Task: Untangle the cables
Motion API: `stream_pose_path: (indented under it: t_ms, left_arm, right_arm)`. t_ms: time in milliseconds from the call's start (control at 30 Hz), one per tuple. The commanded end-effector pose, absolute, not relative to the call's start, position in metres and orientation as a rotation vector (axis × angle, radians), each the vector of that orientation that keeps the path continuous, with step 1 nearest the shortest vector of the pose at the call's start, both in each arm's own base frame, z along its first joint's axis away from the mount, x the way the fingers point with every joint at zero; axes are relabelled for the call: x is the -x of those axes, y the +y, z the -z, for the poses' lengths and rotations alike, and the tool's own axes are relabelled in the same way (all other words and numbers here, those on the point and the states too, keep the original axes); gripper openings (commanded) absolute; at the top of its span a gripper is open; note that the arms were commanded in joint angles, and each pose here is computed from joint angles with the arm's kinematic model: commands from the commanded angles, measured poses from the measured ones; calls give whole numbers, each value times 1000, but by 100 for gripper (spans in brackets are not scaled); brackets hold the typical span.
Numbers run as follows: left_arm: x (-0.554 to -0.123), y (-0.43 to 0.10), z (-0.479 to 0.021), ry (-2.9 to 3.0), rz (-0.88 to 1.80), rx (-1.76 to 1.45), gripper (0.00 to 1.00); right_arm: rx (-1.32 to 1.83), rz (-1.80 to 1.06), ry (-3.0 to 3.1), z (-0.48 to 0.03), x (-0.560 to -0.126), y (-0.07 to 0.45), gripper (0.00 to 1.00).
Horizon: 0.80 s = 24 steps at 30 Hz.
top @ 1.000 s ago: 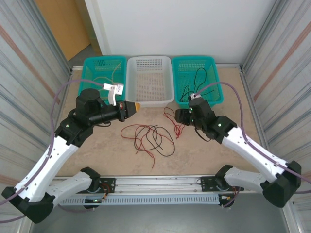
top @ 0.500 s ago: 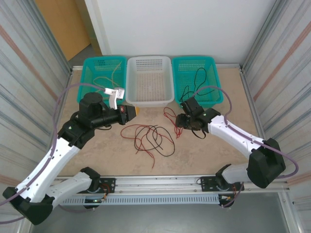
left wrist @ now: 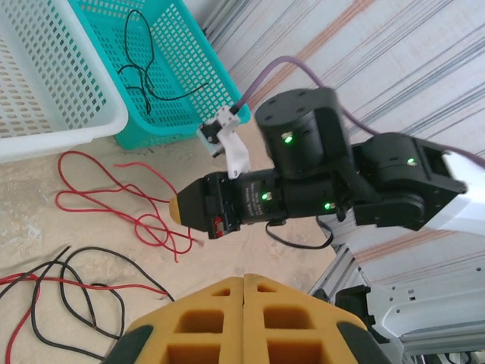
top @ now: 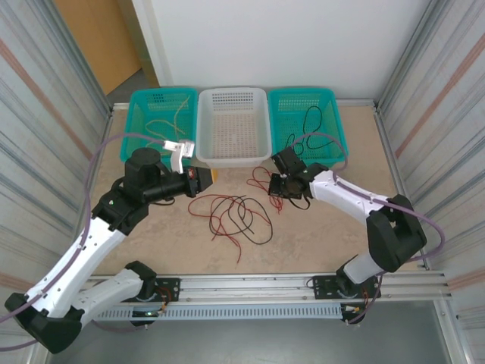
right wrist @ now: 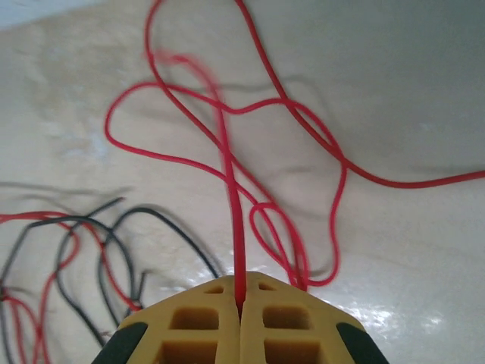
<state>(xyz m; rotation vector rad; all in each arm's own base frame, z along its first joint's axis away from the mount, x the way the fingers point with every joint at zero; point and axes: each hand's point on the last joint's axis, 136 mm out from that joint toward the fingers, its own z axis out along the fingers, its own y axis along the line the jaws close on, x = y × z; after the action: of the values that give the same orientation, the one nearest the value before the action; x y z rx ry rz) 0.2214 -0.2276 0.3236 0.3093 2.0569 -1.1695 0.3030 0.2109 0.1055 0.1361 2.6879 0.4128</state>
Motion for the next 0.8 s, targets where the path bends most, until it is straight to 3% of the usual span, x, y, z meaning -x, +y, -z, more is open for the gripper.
stream_pose_path:
  t_ms: [0, 100, 233, 433, 633, 767]
  left_arm:
    - [-218, -232, -334, 1990, 1221, -352, 28]
    - [-216, -240, -342, 1941, 1260, -401, 48]
    - [-227, -243, -344, 1942, 1220, -392, 60]
    - [-218, -259, -368, 1798, 1316, -486, 66]
    - [-223, -255, -356, 1854, 1194, -486, 62]
    - [-223, -243, -349, 1884, 1153, -414, 66]
  right_arm:
    - [43, -573, 2486, -189, -302, 239, 0]
    - [265, -722, 2265, -268, -275, 270, 0]
    - [387, -823, 2062, -343, -249, 280, 0]
    - [391, -915, 1963, -382, -245, 279, 0]
    - [372, -1053, 1860, -412, -236, 278, 0]
    - [347, -1044, 1843, -418, -235, 268, 0]
